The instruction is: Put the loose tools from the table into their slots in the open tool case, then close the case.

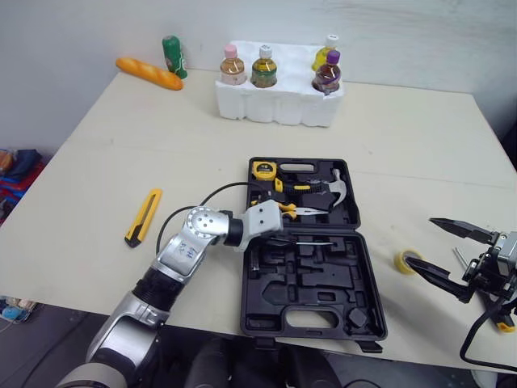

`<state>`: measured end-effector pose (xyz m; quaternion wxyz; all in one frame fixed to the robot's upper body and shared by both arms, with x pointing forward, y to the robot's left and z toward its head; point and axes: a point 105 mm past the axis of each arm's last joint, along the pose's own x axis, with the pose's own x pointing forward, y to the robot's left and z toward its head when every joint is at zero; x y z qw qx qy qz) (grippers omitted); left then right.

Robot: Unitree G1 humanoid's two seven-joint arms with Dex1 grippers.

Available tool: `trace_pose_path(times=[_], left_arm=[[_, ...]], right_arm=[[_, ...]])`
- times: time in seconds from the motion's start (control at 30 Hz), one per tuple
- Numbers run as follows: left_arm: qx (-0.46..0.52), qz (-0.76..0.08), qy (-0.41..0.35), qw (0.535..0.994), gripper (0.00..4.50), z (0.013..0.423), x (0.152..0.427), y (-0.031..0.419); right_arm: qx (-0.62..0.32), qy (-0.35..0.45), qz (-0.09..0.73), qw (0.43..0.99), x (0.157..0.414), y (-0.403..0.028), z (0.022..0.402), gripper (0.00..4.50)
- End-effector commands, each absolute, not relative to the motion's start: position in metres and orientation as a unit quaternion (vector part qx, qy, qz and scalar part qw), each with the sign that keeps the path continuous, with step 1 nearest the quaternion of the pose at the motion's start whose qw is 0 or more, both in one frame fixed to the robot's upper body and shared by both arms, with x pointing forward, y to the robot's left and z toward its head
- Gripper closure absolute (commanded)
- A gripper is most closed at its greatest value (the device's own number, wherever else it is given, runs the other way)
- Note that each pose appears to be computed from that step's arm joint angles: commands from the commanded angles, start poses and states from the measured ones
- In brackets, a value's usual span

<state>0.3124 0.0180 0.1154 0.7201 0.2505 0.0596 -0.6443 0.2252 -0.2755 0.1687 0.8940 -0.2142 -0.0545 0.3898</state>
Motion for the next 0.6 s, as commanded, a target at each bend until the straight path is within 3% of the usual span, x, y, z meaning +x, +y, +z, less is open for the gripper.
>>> trace_pose_path(times=[0.03, 0.3, 0.4, 0.53, 0.6], left_arm=[[0.282, -0.609, 0.164, 0.723, 4.49, 0.075, 0.317, 0.039], [0.29, -0.585, 0.238, 0.719, 4.49, 0.047, 0.313, 0.051], [0.319, -0.571, 0.218, 0.724, 4.49, 0.046, 0.315, 0.058], [0.285, -0.593, 0.035, 0.752, 4.49, 0.11, 0.319, 0.036], [0.351, -0.615, -0.071, 0.703, 4.49, 0.138, 0.306, 0.039]], right_arm=[[-0.224, -0.063, 0.389, 0.891, 0.223, -0.271, 0.17, 0.0], [-0.219, -0.054, 0.383, 0.896, 0.222, -0.27, 0.162, 0.0], [-0.211, -0.06, 0.383, 0.897, 0.224, -0.263, 0.163, 0.0], [-0.209, -0.065, 0.368, 0.904, 0.228, -0.264, 0.168, 0.0], [-0.228, -0.075, 0.341, 0.909, 0.233, -0.275, 0.174, 0.0]])
